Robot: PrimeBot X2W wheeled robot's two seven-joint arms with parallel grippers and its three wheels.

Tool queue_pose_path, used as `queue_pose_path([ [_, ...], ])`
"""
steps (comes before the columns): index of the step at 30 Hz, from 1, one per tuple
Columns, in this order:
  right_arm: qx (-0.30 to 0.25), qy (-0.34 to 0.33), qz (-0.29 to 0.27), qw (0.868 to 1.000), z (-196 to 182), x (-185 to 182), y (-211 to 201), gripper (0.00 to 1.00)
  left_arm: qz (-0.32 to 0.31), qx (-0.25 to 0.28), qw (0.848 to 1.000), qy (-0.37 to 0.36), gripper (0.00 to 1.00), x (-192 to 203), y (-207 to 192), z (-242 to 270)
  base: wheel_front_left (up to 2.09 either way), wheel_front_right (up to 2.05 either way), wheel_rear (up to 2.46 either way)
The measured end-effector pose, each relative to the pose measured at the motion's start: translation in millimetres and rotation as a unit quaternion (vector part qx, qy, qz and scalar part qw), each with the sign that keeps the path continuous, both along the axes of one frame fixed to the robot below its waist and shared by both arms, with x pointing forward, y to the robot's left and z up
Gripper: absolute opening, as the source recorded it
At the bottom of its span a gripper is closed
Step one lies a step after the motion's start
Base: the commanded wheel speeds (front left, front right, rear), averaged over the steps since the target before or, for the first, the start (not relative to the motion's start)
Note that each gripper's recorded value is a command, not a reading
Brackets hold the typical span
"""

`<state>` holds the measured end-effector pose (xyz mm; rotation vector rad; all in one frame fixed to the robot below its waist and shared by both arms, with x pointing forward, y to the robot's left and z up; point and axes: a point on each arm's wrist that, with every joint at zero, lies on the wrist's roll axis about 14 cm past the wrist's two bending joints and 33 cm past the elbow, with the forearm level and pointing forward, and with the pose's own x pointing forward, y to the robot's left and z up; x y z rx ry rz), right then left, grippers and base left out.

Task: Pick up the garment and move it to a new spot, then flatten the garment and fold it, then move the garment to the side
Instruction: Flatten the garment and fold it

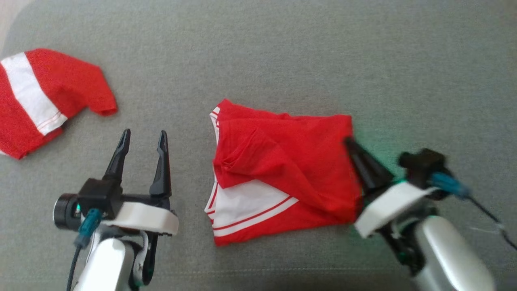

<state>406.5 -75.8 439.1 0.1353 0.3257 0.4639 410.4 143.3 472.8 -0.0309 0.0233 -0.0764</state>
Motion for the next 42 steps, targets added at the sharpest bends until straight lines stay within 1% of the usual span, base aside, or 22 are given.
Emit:
queue_pose_path([
  [5, 0.021, 0.037, 0.067, 0.997, -26.1, -2.0, 53.7, 0.0, 0.012, -0.005, 1.0, 0.0, 1.0, 4.3, 5.7, -0.5, 0.0, 0.0, 0.0],
  [9, 0.038, 0.044, 0.112, 0.992, -30.1, -8.0, 86.8, 0.0, 0.02, -0.004, 1.0, 0.001, 1.0, 4.2, 10.4, -0.9, 0.0, 0.0, 0.0],
  [13, 0.046, 0.067, 0.156, 0.985, -37.6, -29.1, 110.5, 0.0, 0.021, -0.004, 1.0, 0.002, 1.0, 3.9, 10.4, -2.5, 0.0, 0.0, 0.0],
  [17, 0.062, 0.092, 0.199, 0.974, -40.5, -57.9, 134.4, 0.0, 0.019, -0.007, 1.0, 0.001, 1.0, 4.0, 7.6, -2.1, 0.0, 0.0, 0.0],
  [21, 0.078, 0.106, 0.227, 0.965, -38.4, -76.7, 148.6, 0.0, 0.018, -0.007, 1.0, 0.0, 1.0, 4.2, 6.6, -1.6, 0.0, 0.0, 0.0],
  [23, 0.085, 0.099, 0.228, 0.965, -32.8, -76.7, 148.7, 0.0, 0.017, -0.007, 1.0, -0.002, 1.0, 4.1, 6.1, -0.1, 0.0, 0.0, 0.0],
  [25, 0.097, 0.078, 0.215, 0.969, -23.3, -68.4, 143.3, 0.0, 0.017, -0.007, 1.0, -0.004, 1.0, 3.8, 5.8, 1.5, 0.0, 0.0, 0.0],
  [28, 0.114, 0.036, 0.176, 0.977, -3.5, -45.5, 125.0, 0.0, 0.016, -0.007, 1.0, -0.007, 1.0, 2.6, 5.1, 4.3, 0.0, 0.0, 0.0],
  [32, 0.119, -0.031, 0.101, 0.987, 27.8, -9.2, 81.6, 0.0, 0.016, -0.006, 1.0, -0.009, 1.0, -3.9, 4.3, 6.8, 0.0, 0.0, 0.0],
  [33, 0.119, -0.031, 0.101, 0.987, 27.8, -9.2, 81.6, 0.0, 0.016, -0.006, 1.0, -0.009, 1.0, -3.9, 4.3, 6.8, 0.0, 0.0, 0.0],
  [34, 0.114, -0.047, 0.078, 0.989, 34.8, -0.9, 66.2, 0.44, 0.016, -0.005, 1.0, -0.008, 1.0, -6.9, 4.2, 6.3, 0.0, 0.0, 0.0],
  [35, 0.11, -0.063, 0.053, 0.99, 41.4, 5.7, 50.1, 1.0, 0.014, -0.004, 1.0, -0.007, 1.0, -9.7, 3.8, 5.9, 0.0, 0.0, 0.0],
  [38, 0.088, -0.095, -0.016, 0.991, 52.6, 13.0, 1.6, 1.0, 0.011, -0.003, 1.0, -0.009, 1.0, -15.8, 2.3, 8.1, 0.0, 0.0, 0.0],
  [42, 0.052, -0.111, -0.085, 0.989, 59.5, 6.0, -49.2, 1.0, 0.009, -0.002, 1.0, -0.019, 1.0, -20.8, 1.8, 15.9, 0.0, 0.0, 0.0],
])
